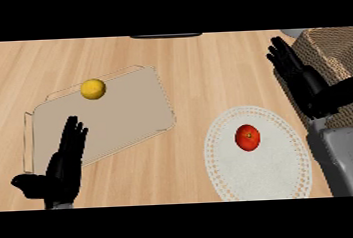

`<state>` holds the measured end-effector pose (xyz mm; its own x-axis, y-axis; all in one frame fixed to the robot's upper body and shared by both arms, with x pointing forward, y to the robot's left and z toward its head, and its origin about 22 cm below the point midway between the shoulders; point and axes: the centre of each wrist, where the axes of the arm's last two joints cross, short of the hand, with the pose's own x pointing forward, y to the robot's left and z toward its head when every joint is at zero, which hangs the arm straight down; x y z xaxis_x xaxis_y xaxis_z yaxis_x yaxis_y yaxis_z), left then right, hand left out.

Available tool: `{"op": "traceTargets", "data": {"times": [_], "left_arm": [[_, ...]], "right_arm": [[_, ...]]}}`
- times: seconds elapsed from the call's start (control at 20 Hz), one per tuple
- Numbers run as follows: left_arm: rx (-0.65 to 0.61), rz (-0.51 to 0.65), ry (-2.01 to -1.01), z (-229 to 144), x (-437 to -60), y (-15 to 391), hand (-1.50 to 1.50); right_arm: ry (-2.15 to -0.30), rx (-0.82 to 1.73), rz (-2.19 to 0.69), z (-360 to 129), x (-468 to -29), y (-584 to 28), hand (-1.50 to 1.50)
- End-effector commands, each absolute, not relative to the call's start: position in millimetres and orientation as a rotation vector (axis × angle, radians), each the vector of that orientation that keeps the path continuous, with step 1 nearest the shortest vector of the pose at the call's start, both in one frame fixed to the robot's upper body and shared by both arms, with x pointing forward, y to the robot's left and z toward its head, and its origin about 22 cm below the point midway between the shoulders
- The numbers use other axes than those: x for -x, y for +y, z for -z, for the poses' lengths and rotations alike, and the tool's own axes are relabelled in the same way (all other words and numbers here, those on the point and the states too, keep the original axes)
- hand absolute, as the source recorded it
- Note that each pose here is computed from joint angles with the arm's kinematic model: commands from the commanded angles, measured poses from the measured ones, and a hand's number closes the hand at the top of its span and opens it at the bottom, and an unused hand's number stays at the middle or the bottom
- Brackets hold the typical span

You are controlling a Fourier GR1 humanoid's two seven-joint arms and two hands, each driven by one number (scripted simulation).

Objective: Pick the tomato from the placemat and place it in the basket

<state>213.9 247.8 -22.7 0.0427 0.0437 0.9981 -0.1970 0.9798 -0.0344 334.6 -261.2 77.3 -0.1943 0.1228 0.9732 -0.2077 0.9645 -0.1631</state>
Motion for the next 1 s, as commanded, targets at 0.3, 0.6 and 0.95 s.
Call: {"op": "traceTargets", "data": {"times": [0.3,0.6,0.95], "left_arm": [[-0.136,0.062,-1.485,4,-244,263,0.00],[-0.183,0.043,-1.411,-32,-273,300,0.00],[-0.197,0.062,-1.374,-42,-284,320,0.00]], "right_arm": [[-2.000,-0.903,-1.021,-169,-356,-156,1.50],[-1.978,-1.333,-1.194,-117,-308,-148,-1.50],[-1.954,-1.060,-1.424,-144,-266,-177,-1.50]]}}
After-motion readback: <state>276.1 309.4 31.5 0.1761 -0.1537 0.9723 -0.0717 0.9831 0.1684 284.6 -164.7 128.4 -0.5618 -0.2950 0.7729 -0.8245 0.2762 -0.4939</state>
